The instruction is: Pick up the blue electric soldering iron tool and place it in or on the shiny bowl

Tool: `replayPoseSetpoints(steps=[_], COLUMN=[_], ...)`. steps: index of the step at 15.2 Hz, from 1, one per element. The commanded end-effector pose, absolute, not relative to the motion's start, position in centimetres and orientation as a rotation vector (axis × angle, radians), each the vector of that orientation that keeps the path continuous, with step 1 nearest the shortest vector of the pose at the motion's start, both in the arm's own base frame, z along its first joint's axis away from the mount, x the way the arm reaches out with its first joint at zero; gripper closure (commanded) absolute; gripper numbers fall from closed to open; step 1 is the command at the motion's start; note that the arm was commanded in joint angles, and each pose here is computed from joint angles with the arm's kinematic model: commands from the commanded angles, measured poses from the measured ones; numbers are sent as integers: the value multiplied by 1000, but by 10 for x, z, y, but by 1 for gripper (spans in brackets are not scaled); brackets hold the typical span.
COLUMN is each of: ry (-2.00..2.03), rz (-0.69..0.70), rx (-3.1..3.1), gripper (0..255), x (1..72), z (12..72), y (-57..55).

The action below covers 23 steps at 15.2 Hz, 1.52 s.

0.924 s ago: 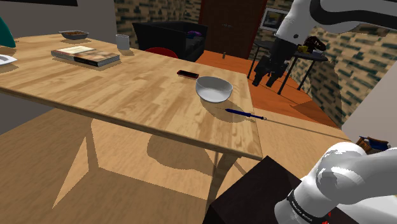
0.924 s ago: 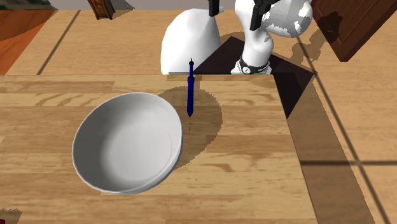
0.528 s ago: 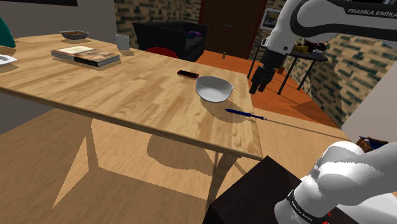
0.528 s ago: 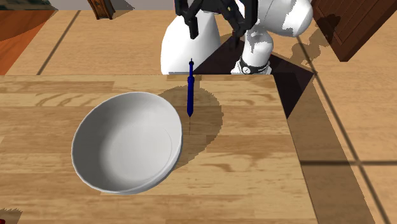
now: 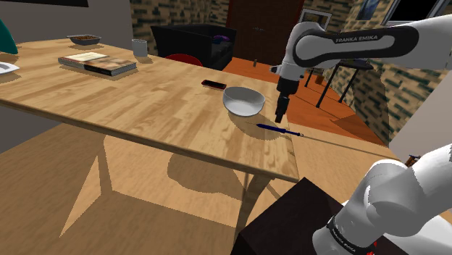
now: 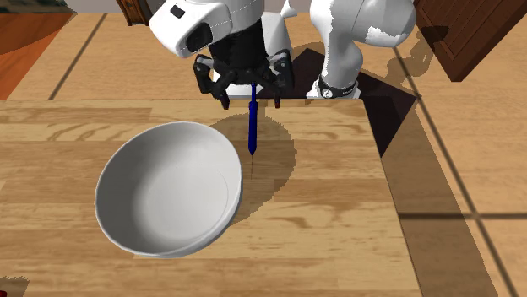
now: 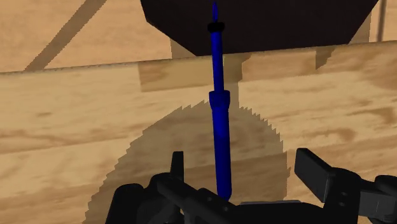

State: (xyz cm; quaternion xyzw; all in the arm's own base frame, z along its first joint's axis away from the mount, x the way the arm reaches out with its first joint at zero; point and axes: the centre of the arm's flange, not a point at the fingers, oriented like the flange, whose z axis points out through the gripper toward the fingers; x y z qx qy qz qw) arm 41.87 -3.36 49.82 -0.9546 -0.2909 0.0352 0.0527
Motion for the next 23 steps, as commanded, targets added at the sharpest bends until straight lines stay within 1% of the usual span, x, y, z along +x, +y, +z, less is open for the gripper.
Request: replayPoseSetpoints(steps=[1, 8, 16, 17, 23], ry=[-983, -983, -983, -983, -983], rz=[126, 126, 126, 126, 126], rx=[-2874, -2874, -2874, -2874, -2874], gripper=[0, 0, 0, 255, 255], x=[427, 423, 423, 423, 423], z=[483, 449, 449, 449, 447], y=[-32, -30, -30, -30, -29])
